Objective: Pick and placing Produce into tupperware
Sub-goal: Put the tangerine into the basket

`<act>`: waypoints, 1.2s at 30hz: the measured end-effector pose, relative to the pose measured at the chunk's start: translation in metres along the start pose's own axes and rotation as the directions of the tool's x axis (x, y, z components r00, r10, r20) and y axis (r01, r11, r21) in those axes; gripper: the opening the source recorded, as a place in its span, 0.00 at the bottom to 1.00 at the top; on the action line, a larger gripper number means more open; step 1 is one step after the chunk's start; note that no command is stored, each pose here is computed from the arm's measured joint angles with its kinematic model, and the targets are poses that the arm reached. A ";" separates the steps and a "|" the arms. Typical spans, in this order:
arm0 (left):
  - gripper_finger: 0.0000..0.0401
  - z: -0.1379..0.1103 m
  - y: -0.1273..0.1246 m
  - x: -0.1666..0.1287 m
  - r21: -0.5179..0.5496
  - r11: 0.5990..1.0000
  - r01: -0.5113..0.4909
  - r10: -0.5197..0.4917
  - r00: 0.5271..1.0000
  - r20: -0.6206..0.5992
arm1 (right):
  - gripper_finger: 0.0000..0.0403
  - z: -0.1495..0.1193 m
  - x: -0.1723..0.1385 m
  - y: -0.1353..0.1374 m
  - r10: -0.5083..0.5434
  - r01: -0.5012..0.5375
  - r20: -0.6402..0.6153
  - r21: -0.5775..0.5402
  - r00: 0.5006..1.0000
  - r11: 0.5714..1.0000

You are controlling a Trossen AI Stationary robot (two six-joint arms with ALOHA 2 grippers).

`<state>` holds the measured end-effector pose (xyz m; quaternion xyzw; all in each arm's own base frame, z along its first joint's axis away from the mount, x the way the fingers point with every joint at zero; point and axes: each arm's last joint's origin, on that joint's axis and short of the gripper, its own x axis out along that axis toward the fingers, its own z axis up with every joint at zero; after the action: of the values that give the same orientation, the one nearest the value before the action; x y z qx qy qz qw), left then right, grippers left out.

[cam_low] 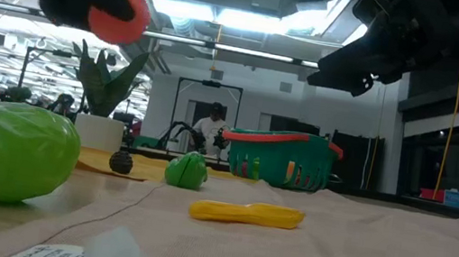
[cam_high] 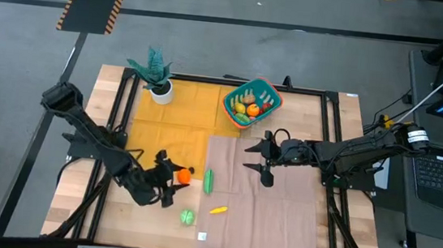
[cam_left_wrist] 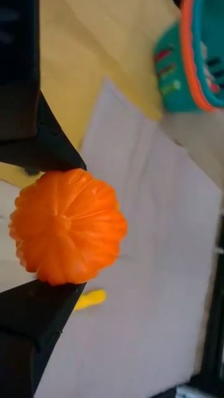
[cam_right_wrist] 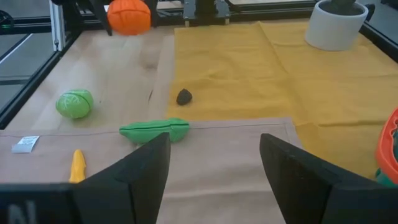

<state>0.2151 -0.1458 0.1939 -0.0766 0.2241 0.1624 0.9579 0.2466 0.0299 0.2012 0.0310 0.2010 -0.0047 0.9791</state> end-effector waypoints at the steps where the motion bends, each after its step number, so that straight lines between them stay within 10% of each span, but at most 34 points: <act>1: 0.59 -0.002 0.002 0.001 0.016 1.000 0.017 -0.018 1.000 0.011 | 0.62 0.000 0.000 0.000 0.000 0.000 0.000 -0.005 1.000 1.000; 13: 0.59 0.004 0.033 0.030 0.120 0.942 0.312 -0.330 0.925 0.185 | 0.62 0.000 0.000 0.000 0.000 0.000 0.002 -0.057 1.000 0.998; 36: 0.59 0.057 0.101 0.082 0.208 0.902 0.377 -0.395 0.917 0.051 | 0.62 0.009 0.000 0.001 0.005 0.014 0.056 -0.342 0.998 0.940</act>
<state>0.2721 -0.0163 0.1996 -0.0181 0.1747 -0.0500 0.9832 0.2503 0.0304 0.2098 -0.1401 0.1715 0.0271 0.9748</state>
